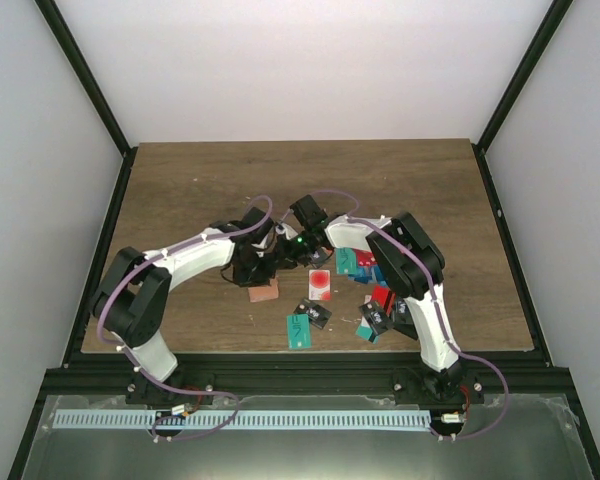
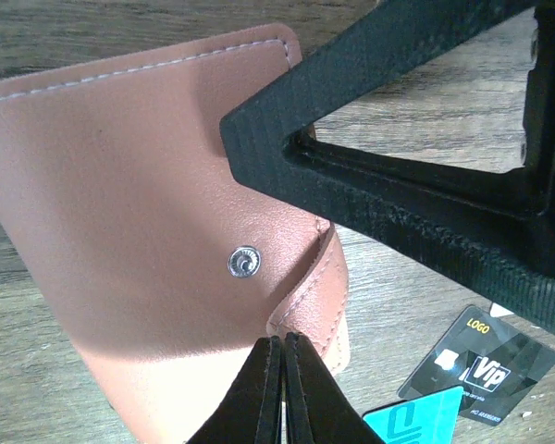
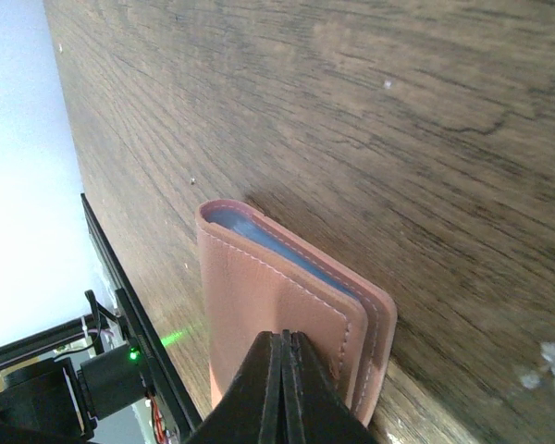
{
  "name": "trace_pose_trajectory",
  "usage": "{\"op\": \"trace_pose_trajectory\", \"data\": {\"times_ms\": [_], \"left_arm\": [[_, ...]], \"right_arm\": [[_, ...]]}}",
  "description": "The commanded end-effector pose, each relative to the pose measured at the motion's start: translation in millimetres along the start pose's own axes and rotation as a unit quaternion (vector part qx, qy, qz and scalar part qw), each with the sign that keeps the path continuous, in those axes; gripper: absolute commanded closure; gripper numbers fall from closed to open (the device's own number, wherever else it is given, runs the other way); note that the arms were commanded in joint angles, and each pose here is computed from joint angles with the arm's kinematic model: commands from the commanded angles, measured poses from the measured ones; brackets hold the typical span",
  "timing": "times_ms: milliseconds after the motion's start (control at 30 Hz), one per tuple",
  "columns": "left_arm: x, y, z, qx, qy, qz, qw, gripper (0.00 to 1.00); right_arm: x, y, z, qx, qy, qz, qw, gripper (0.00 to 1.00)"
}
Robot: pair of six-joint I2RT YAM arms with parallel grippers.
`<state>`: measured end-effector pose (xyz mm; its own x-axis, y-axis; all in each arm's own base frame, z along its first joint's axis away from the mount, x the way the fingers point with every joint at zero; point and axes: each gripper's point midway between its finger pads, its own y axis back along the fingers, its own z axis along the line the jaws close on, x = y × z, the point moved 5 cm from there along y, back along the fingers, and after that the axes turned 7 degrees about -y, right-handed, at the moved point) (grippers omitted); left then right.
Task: Put the credit cards into the card holder
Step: Close the card holder at the center of the board.
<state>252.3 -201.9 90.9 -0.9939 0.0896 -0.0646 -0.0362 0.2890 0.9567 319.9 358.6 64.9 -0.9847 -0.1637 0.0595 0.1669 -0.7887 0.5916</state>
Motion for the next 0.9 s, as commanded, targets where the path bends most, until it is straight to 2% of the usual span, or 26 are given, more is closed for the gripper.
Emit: {"op": "trace_pose_trajectory", "data": {"times_ms": [0,133,333,700,867], "left_arm": [[5,12,-5,-0.001,-0.013,0.011,1.0,0.96],[-10,27,-12,-0.006,-0.045,-0.028,0.999,0.96],[-15,17,-6,-0.022,-0.081,-0.037,0.996,0.96],[-11,-4,7,-0.034,-0.096,-0.059,0.993,0.96],[-16,4,6,-0.039,-0.099,-0.085,0.991,0.96]], "right_arm": [[4,-12,-48,0.077,-0.031,-0.009,0.996,0.99],[6,-11,-50,0.077,-0.032,-0.008,0.996,0.99],[7,-11,-50,0.076,-0.031,-0.008,0.997,0.99],[12,-10,-51,0.074,-0.033,-0.006,0.997,0.99],[15,-9,-54,0.075,-0.037,-0.007,0.997,0.99]]}}
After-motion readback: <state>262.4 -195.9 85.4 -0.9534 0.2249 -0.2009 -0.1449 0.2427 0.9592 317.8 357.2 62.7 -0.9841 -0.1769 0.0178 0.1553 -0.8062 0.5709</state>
